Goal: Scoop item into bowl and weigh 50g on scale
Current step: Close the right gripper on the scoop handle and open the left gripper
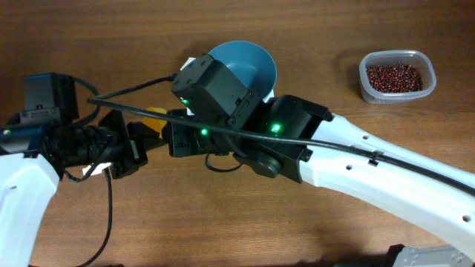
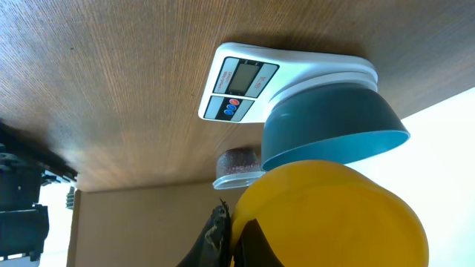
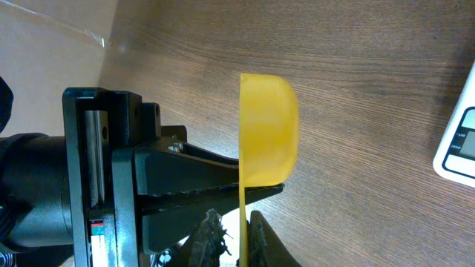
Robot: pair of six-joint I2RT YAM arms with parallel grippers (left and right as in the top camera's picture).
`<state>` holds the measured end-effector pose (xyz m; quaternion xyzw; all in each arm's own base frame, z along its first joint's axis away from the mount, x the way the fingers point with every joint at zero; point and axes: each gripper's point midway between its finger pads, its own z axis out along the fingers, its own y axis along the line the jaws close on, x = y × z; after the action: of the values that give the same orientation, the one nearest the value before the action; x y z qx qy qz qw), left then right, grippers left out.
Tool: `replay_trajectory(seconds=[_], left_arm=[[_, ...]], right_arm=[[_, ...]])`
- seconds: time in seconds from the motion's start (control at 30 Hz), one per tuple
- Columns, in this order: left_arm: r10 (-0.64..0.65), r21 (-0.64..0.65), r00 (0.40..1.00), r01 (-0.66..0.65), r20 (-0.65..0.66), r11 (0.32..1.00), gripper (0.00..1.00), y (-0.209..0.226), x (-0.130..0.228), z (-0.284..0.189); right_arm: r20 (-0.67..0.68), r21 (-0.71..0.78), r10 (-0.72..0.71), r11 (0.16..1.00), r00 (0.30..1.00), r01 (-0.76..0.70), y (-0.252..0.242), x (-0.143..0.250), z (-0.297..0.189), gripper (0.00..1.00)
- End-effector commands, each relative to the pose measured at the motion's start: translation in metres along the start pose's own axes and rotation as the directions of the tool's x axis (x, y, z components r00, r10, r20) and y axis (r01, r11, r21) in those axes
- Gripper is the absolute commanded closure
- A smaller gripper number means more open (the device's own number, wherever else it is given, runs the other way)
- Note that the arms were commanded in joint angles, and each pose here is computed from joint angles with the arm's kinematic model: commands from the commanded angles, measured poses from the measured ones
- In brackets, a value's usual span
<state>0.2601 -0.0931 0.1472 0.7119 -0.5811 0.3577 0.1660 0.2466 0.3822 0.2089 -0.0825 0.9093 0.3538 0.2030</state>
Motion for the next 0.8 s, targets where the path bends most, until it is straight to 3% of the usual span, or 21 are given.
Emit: replay_trajectory(seconds=[0.0, 0.1, 0.17, 0.37, 0.4, 0.43, 0.47, 0.53, 0.63, 0.7, 0.77], left_arm=[[0.037, -0.005, 0.999, -0.037, 0.006, 0.999, 1.0, 0.0, -0.001, 0.0], [0.037, -0.005, 0.999, -0.037, 0.006, 0.999, 1.0, 0.0, -0.001, 0.0], [0.04, -0.005, 0.999, -0.04, 0.005, 0.999, 1.0, 0.0, 0.0, 0.0], [0.059, -0.018, 0.998, -0.059, 0.012, 0.998, 1.0, 0.003, -0.002, 0.0], [0.077, -0.018, 0.997, -0.077, 0.015, 0.997, 0.94, 0.003, -0.003, 0.0], [0.084, -0.016, 0.996, -0.083, 0.031, 0.996, 0.81, 0.003, -0.005, 0.0], [0.079, -0.02, 0.996, -0.078, 0.042, 0.997, 0.59, 0.004, -0.007, 0.0], [0.075, -0.025, 0.996, -0.074, 0.043, 0.997, 0.26, 0.005, -0.008, 0.0], [0.075, -0.025, 0.996, -0.074, 0.043, 0.997, 0.12, 0.005, -0.008, 0.0], [0.187, -0.026, 0.974, -0.185, 0.124, 0.982, 0.11, 0.002, -0.022, -0.001], [0.336, -0.058, 0.916, -0.331, 0.218, 0.942, 0.04, -0.002, -0.039, -0.004]], right_arm=[[0.032, -0.003, -0.018, 1.0, 0.999, 0.018, 0.003, -0.005, 0.0, 0.84], [0.031, -0.004, -0.018, 1.0, 0.999, 0.019, 0.003, -0.005, 0.0, 0.86], [0.031, -0.004, -0.018, 1.0, 0.999, 0.019, 0.003, -0.005, 0.0, 0.96], [0.028, 0.0, -0.018, 1.0, 0.999, 0.018, 0.002, -0.004, 0.0, 0.96], [0.024, 0.005, -0.017, 1.0, 1.0, 0.017, 0.001, -0.003, 0.0, 0.96], [0.023, 0.006, -0.017, 1.0, 1.0, 0.017, 0.001, -0.003, 0.0, 0.96], [0.018, 0.011, -0.016, 1.0, 1.0, 0.016, 0.0, -0.002, 0.0, 0.96], [-0.036, 0.077, -0.003, 0.997, 0.999, 0.006, -0.016, 0.012, -0.001, 0.96], [-0.052, 0.181, 0.007, 0.984, 0.999, 0.003, -0.039, 0.019, -0.004, 0.96], [-0.08, 0.21, 0.015, 0.978, 0.997, 0.002, -0.046, 0.026, -0.006, 0.96], [-0.133, 0.268, 0.033, 0.963, 0.991, 0.004, -0.06, 0.04, -0.011, 0.96]])
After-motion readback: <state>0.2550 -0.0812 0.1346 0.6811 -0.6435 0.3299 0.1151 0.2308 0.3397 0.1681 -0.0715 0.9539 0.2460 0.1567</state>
